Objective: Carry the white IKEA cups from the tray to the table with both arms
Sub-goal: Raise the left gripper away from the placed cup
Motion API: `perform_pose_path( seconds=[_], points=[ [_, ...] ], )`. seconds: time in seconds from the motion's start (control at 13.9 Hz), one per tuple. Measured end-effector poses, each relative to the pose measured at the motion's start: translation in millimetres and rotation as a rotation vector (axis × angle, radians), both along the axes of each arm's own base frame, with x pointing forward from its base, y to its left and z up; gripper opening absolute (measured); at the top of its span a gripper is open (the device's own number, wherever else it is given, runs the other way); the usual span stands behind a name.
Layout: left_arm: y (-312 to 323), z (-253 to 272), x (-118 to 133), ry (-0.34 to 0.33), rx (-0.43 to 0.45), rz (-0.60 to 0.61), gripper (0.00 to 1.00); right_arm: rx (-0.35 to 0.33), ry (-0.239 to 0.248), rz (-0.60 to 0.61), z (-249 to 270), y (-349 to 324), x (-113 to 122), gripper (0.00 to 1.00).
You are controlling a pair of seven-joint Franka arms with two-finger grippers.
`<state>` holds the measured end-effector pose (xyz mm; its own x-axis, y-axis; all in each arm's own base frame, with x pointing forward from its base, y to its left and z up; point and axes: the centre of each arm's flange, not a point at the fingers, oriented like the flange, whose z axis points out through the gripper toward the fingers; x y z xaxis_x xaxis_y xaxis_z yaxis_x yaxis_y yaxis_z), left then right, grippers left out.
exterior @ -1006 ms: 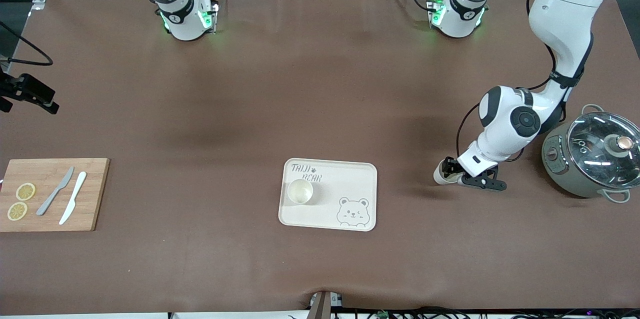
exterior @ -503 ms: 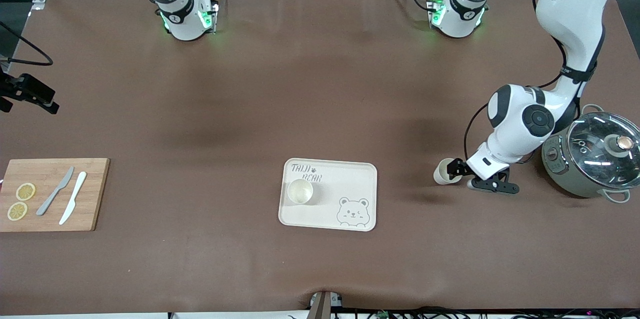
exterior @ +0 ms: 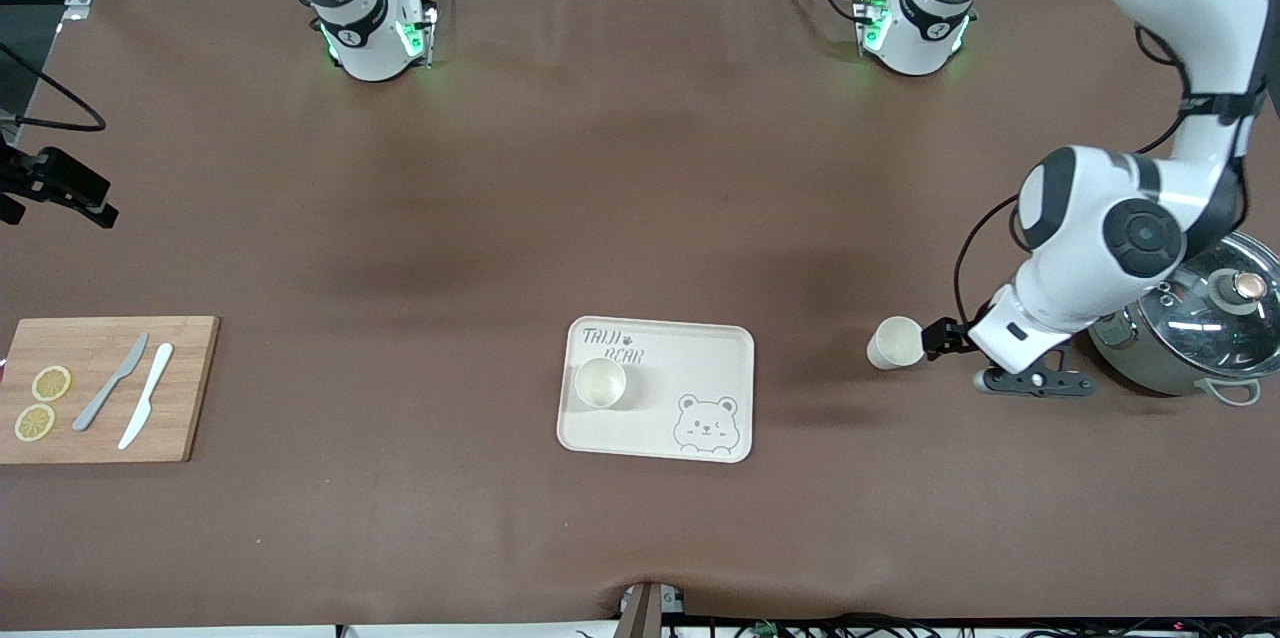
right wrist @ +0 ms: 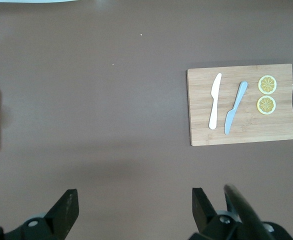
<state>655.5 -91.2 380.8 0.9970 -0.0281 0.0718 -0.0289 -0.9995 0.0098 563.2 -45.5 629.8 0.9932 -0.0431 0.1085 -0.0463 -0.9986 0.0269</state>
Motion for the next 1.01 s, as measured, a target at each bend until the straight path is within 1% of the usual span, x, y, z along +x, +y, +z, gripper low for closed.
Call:
perform_pose_path(
  seconds=[0.07,0.22,0.36,0.58,0.72,0.86,1.01],
  points=[
    [1,22,5,0.0,0.004,0.02,1.0,0.0,0.0,0.0,0,0,0,1.0],
    [6,52,13,-0.02,-0.005,0.076,1.0,0.0,0.0,0.0,0,0,0,1.0],
    [18,74,18,-0.018,-0.013,0.135,1.0,0.0,0.0,0.0,0,0,0,1.0],
    [45,95,21,-0.005,-0.003,0.182,1.0,0.0,-0.001,0.0,0,0,0,1.0],
    [63,95,22,0.004,0.003,0.16,1.0,0.0,-0.001,0.0,0,0,0,1.0],
    [65,90,21,0.023,0.01,0.087,1.0,0.0,-0.001,0.0,0,0,0,1.0],
    [61,87,21,0.031,0.011,0.046,1.0,0.0,-0.001,0.0,0,0,0,1.0]
  ],
)
